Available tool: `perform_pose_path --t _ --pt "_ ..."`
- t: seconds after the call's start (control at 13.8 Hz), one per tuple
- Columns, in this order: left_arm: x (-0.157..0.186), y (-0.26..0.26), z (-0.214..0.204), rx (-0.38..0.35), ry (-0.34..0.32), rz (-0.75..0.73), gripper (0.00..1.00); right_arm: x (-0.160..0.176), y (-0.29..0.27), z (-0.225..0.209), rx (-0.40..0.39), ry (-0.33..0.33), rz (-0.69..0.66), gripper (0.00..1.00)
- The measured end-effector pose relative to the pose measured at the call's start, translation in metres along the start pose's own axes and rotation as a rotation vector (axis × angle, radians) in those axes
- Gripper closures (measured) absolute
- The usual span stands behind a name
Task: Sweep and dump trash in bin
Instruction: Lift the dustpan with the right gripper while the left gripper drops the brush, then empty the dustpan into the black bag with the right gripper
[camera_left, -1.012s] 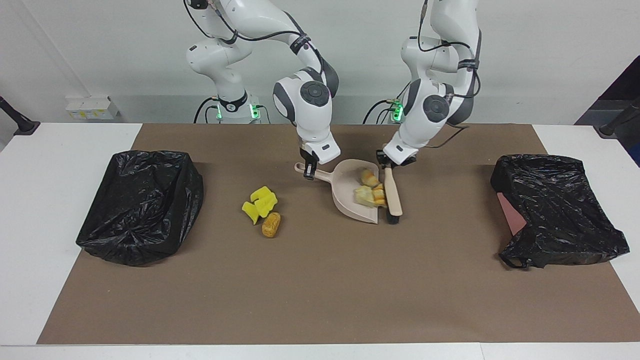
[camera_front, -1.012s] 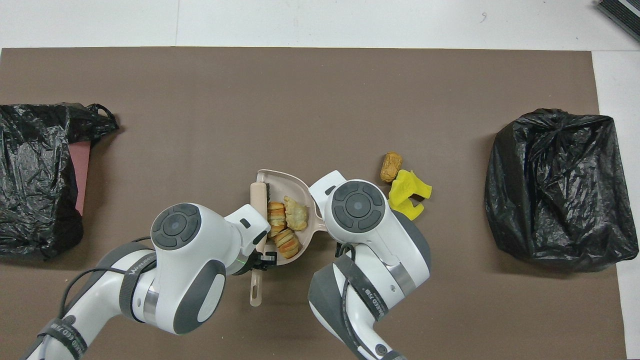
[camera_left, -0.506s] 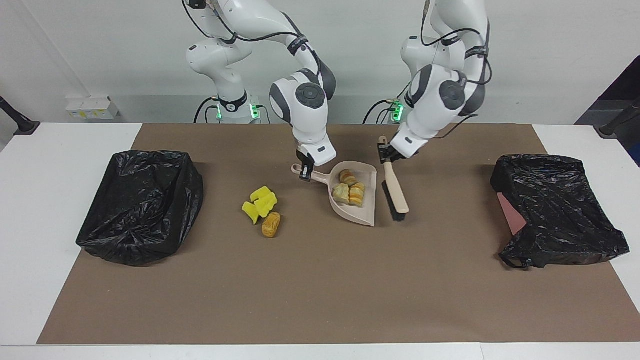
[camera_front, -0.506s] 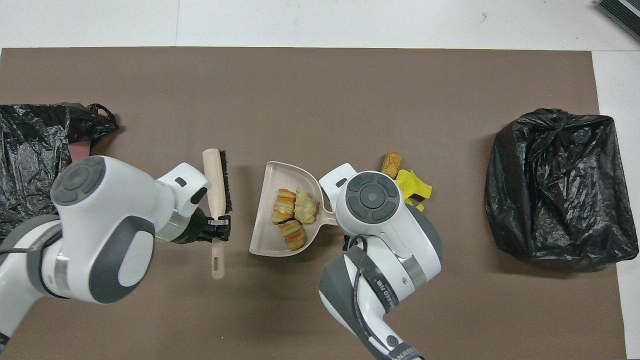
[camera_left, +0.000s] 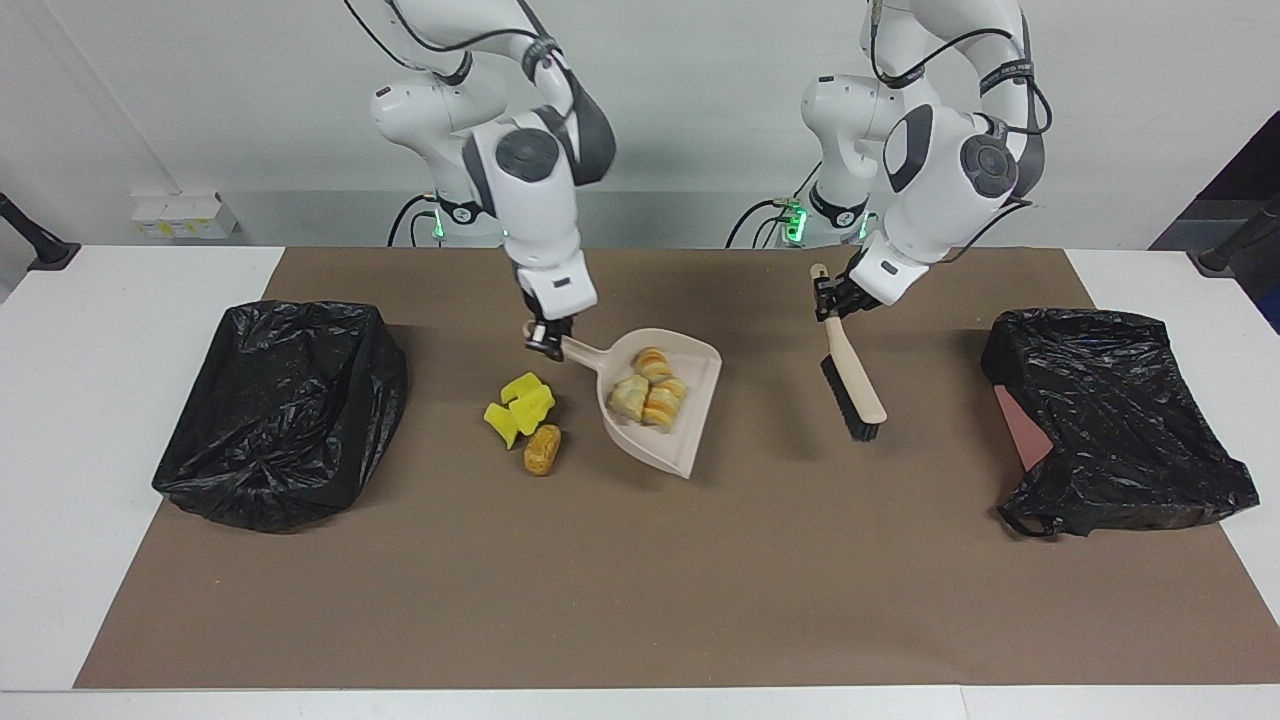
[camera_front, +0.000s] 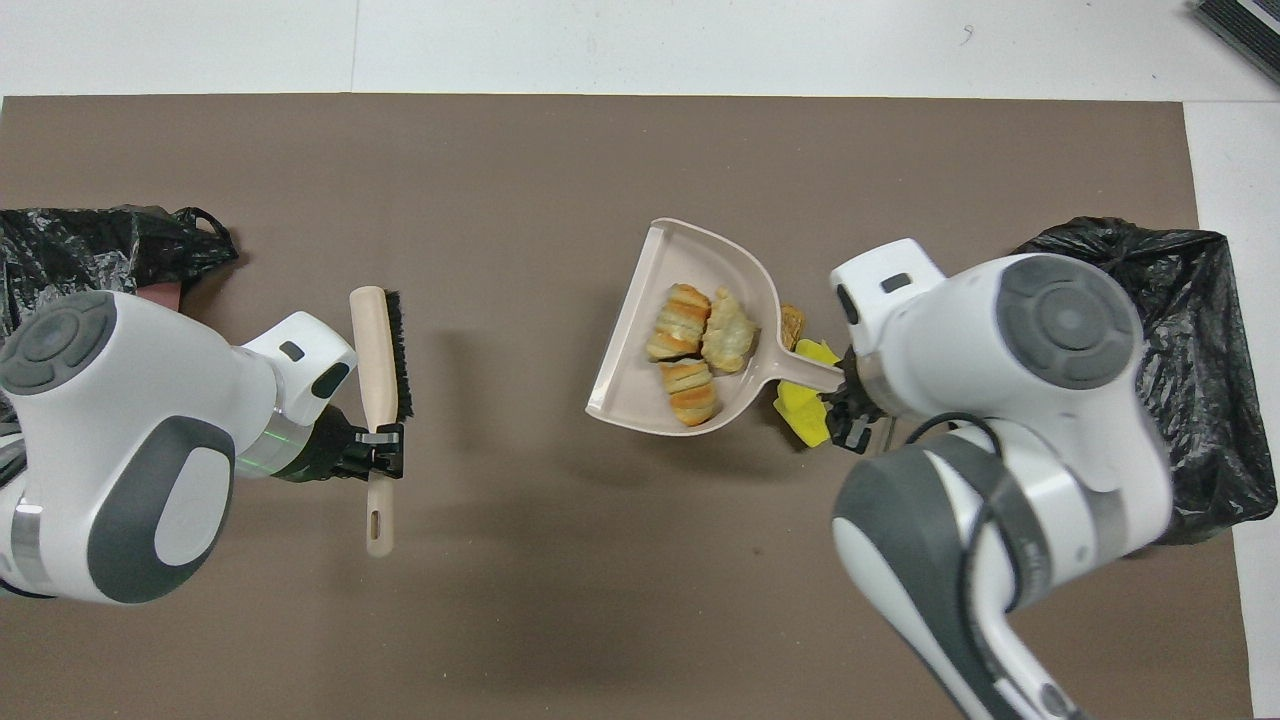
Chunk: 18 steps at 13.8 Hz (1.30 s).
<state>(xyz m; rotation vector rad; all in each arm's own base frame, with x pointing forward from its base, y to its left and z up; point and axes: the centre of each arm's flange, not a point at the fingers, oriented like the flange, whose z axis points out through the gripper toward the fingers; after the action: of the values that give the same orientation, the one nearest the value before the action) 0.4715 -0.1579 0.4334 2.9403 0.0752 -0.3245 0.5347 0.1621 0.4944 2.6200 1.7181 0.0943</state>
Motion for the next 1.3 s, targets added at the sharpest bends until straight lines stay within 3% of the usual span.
perform_pose_path --t 0.29,0.51,0.72,0.87,1.01,1.23,1.3 --pt "-0.034 0.042 0.035 0.045 -0.052 0.027 0.74 -0.135 0.066 -0.04 -0.02 -0.003 0.003 0.68" --pt "-0.081 0.102 0.086 0.092 -0.045 0.004 0.74 -0.247 0.099 -0.05 -0.024 -0.019 -0.005 0.68" --pt "-0.139 0.153 0.134 0.124 -0.016 -0.005 0.74 -0.361 0.115 -0.056 -0.031 -0.073 -0.034 0.68" --pt "-0.171 0.171 0.156 0.14 -0.006 -0.006 0.74 -0.419 0.122 -0.057 -0.024 -0.135 -0.123 0.68" --pt "-0.191 0.176 0.174 0.146 0.006 -0.006 0.74 -0.445 0.135 -0.057 -0.02 -0.234 -0.233 0.68" --pt "-0.193 0.174 0.179 0.139 0.016 -0.005 0.74 -0.442 0.149 -0.048 0.01 -0.384 -0.374 0.68" --pt "-0.192 0.173 0.179 0.139 0.016 -0.004 0.68 -0.438 0.152 -0.046 0.018 -0.427 -0.411 0.68"
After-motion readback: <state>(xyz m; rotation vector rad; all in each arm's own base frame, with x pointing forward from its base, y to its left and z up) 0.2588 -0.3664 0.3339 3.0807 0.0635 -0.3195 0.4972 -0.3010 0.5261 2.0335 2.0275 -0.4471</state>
